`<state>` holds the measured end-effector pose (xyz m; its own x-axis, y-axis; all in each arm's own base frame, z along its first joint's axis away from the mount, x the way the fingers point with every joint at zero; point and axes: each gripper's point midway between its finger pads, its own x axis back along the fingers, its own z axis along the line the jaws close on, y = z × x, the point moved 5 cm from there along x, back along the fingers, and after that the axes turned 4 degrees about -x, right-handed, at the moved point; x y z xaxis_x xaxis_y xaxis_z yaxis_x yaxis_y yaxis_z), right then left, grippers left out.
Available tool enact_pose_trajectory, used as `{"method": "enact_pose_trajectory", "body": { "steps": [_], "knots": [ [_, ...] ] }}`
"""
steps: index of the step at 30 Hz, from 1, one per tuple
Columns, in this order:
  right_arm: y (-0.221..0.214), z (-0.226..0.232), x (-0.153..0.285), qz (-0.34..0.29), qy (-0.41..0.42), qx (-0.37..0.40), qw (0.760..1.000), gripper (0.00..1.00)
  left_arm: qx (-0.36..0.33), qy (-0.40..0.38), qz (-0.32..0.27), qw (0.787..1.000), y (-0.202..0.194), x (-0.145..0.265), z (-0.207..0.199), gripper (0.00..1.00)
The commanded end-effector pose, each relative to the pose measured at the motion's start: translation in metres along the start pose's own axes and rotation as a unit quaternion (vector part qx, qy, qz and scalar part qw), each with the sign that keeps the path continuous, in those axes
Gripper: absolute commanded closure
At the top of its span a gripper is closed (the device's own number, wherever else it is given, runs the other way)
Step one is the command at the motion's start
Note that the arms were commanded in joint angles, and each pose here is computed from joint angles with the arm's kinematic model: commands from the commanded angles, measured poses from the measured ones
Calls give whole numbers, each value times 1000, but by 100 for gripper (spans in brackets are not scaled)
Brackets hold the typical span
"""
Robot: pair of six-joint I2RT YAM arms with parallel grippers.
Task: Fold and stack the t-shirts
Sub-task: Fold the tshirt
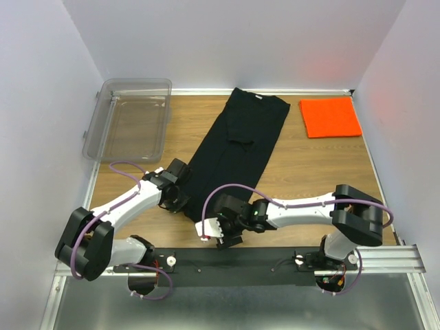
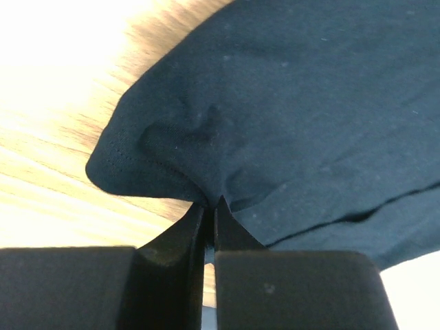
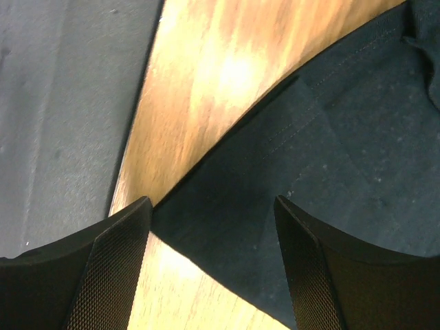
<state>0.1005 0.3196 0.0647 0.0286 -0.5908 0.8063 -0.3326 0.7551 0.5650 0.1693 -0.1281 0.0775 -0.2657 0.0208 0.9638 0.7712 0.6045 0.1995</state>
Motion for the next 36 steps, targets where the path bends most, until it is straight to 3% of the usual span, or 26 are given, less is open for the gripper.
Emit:
{"method": "enact_pose_trajectory", "body": {
  "steps": [1,3,12,14,17,22,26,31,36],
  "knots": [
    [1,-4,-6,17,-18,-25,999,23,-9,-26,-2,1000,-2,4,-2,100],
    [-5,-3,-13,32,-17,-37,999,26,-11,-30,-2,999,-2,5,-3,100],
    [-13,0,-15,61,-13,-64,996,68,-16,-43,1,999,-4,7,-2,100],
    [-14,2,-15,65,-8,-65,996,89,-16,-45,-1,999,-4,8,-1,100],
    [-7,2,-8,53,-9,-66,996,99,-20,-59,-5,998,-3,12,-5,100],
    [21,-5,21,-24,-6,-72,997,99,-27,-92,-17,995,5,23,-20,100],
    [19,-24,41,-59,-16,-106,992,99,-40,-108,-25,993,12,29,-35,100],
    [-3,-70,79,-93,-75,-176,977,100,-57,-134,-46,988,32,36,-69,100],
    [-42,-112,105,-89,-141,-250,954,99,-93,-140,-63,984,58,27,-107,100]
  ]
}}
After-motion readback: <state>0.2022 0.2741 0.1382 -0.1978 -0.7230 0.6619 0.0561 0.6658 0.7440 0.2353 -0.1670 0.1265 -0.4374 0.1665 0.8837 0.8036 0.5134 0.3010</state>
